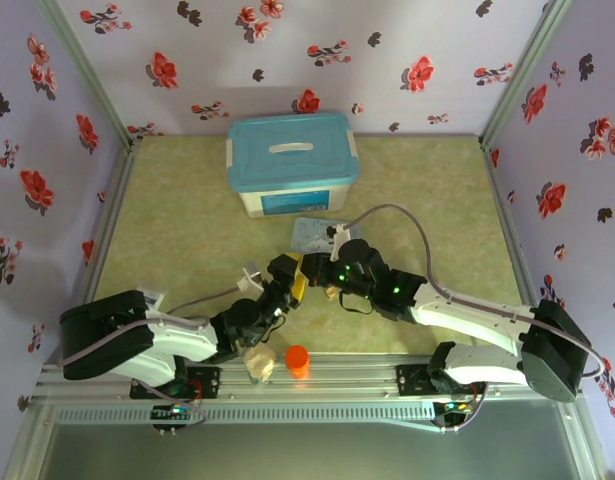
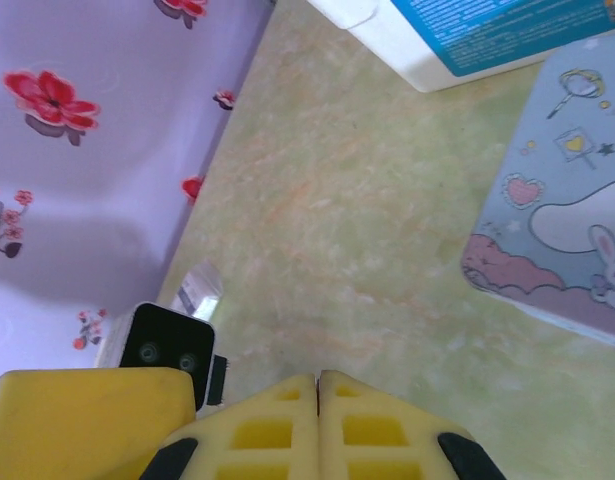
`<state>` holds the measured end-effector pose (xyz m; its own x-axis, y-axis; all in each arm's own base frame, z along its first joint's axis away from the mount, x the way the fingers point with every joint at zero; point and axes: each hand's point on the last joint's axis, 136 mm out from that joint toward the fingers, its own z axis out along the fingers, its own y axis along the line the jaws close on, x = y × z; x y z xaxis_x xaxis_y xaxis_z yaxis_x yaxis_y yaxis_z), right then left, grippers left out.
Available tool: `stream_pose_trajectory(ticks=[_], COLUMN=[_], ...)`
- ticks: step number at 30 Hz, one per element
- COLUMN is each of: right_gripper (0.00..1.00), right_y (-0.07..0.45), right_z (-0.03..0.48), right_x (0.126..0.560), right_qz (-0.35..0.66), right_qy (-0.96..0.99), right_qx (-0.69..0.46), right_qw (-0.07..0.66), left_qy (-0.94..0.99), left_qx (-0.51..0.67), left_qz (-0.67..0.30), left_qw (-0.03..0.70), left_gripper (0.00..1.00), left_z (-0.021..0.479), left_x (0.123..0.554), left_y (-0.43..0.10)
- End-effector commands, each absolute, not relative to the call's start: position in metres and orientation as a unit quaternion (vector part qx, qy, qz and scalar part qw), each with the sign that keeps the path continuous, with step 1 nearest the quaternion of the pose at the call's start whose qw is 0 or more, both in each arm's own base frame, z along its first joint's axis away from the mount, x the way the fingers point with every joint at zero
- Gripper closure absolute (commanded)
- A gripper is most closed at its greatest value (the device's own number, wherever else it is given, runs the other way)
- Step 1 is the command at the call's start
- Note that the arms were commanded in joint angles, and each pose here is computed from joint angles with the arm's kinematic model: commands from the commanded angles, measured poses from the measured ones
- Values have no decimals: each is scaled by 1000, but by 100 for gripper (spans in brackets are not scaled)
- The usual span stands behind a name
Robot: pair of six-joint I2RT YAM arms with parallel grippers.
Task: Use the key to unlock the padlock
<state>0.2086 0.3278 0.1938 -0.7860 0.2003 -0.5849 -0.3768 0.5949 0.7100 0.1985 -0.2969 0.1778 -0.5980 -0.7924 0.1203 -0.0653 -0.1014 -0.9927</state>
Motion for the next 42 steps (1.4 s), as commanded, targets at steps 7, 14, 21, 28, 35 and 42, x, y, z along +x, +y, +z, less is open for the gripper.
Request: stream_pose_trajectory(ticks=[7, 14, 21, 28, 35, 42], right_gripper=[100, 100, 100, 100, 100, 100], right_y=[332, 329, 333, 332, 334, 333], right_z=[194, 199, 201, 194, 193, 189], right_x=[190, 188, 183, 182, 183, 183], right_qz=[496, 499, 512, 506, 505, 498], right_qy=[811, 807, 800, 804, 805, 809], right_qx=[-45, -47, -60, -61, -62, -64], right_qw=[306, 312, 308, 305, 305, 304], left_qy=[569, 579, 590, 592, 598, 605], left_qx=[-335, -343, -347, -340, -349, -350], left_qz=[-682, -668, -660, -657, -650, -643], left_qw=[314, 319, 310, 321, 313, 315], left_gripper=[24, 39, 42, 56, 73, 90], left_z=[217, 203, 189, 192, 180, 174], left_x=[193, 194, 193, 194, 195, 195], left_y=[-275, -265, -268, -265, -264, -263])
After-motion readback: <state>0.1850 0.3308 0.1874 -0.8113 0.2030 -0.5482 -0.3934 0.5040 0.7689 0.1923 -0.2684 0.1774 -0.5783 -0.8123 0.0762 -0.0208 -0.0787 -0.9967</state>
